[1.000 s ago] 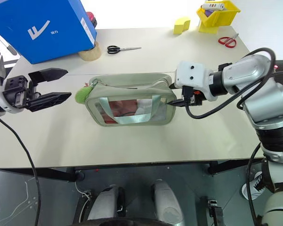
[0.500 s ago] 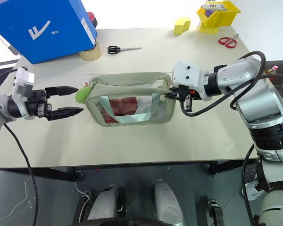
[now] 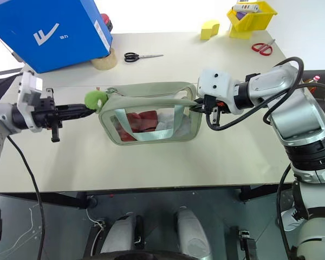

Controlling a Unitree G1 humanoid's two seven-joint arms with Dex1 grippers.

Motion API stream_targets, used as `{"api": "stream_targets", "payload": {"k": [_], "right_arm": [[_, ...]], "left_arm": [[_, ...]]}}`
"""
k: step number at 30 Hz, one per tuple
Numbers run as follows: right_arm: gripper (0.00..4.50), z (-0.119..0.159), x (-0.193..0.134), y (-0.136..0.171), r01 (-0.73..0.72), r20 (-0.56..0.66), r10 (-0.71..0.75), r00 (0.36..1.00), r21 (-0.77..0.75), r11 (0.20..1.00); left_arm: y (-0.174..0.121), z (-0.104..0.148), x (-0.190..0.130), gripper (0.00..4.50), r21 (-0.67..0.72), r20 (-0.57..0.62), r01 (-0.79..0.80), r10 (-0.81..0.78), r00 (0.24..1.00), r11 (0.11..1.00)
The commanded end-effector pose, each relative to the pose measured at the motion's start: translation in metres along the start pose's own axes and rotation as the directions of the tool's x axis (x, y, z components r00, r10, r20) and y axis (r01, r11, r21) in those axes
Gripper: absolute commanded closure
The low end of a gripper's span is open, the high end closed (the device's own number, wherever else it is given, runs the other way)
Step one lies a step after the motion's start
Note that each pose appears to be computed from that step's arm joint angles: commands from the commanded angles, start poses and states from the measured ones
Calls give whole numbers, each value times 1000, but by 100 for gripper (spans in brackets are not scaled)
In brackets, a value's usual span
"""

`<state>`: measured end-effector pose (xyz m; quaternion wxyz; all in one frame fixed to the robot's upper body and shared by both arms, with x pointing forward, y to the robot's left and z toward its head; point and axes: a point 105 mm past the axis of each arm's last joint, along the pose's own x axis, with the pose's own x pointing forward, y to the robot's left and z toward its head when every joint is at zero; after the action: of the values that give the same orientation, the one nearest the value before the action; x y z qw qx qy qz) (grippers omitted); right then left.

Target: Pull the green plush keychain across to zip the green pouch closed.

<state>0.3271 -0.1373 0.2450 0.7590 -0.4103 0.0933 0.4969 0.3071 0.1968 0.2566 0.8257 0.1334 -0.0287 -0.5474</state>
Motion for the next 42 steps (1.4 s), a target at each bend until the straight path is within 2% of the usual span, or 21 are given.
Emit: {"api": "stream_targets", "payload": {"k": [1, 4, 7, 8, 11, 16, 17, 23, 28, 31, 35, 38, 42], "right_arm": [[450, 11, -1, 0, 13, 27, -12, 1000, -38, 999], [450, 12, 1, 1, 12, 30, -11, 999, -40, 999], [450, 12, 3, 1, 11, 34, -10, 999, -38, 999], [450, 12, 3, 1, 11, 35, -10, 999, -37, 999], [450, 13, 4, 0, 15, 39, -13, 999, -35, 999], [450, 15, 4, 2, 17, 49, -15, 999, -28, 999], [450, 15, 4, 2, 16, 48, -15, 999, -26, 1000], [450, 15, 4, 4, 14, 48, -13, 999, -20, 1000], [450, 15, 4, 3, 14, 47, -13, 999, -19, 1000], [450, 15, 4, 2, 13, 44, -12, 999, -19, 1000], [450, 16, 2, 1, 16, 47, -15, 999, -20, 1000], [450, 18, 0, 0, 22, 48, -21, 999, -19, 1000], [450, 18, -3, 0, 19, 49, -18, 999, -18, 1000]], "left_arm": [[-5, 41, 14, 447, 84, 99, 59, -67, 993, 995], [-4, 47, 39, 447, 97, 101, 102, -112, 989, 990], [-5, 41, 59, 447, 107, 63, 155, -163, 985, 982], [-4, 36, 66, 420, 99, 34, 167, -171, 985, 981], [-5, 27, 71, 304, 67, -14, 202, -202, 979, 977], [1, 29, 60, 35, 105, -33, 167, -164, 986, 980], [5, 31, 56, 8, 118, -34, 138, -135, 990, 983], [12, 41, 15, 8, 154, -34, 46, -42, 999, 987], [-8, 16, 0, 8, 67, -84, 65, -59, 995, 996], [-14, 0, 8, 87, 28, -78, 56, -53, 996, 998], [-15, -22, 26, 300, 18, -120, 38, -36, 992, 999], [-14, -25, 32, 445, 20, -124, 29, -26, 992, 999], [-10, -26, 32, 445, 62, -148, 21, -12, 989, 998]]}}
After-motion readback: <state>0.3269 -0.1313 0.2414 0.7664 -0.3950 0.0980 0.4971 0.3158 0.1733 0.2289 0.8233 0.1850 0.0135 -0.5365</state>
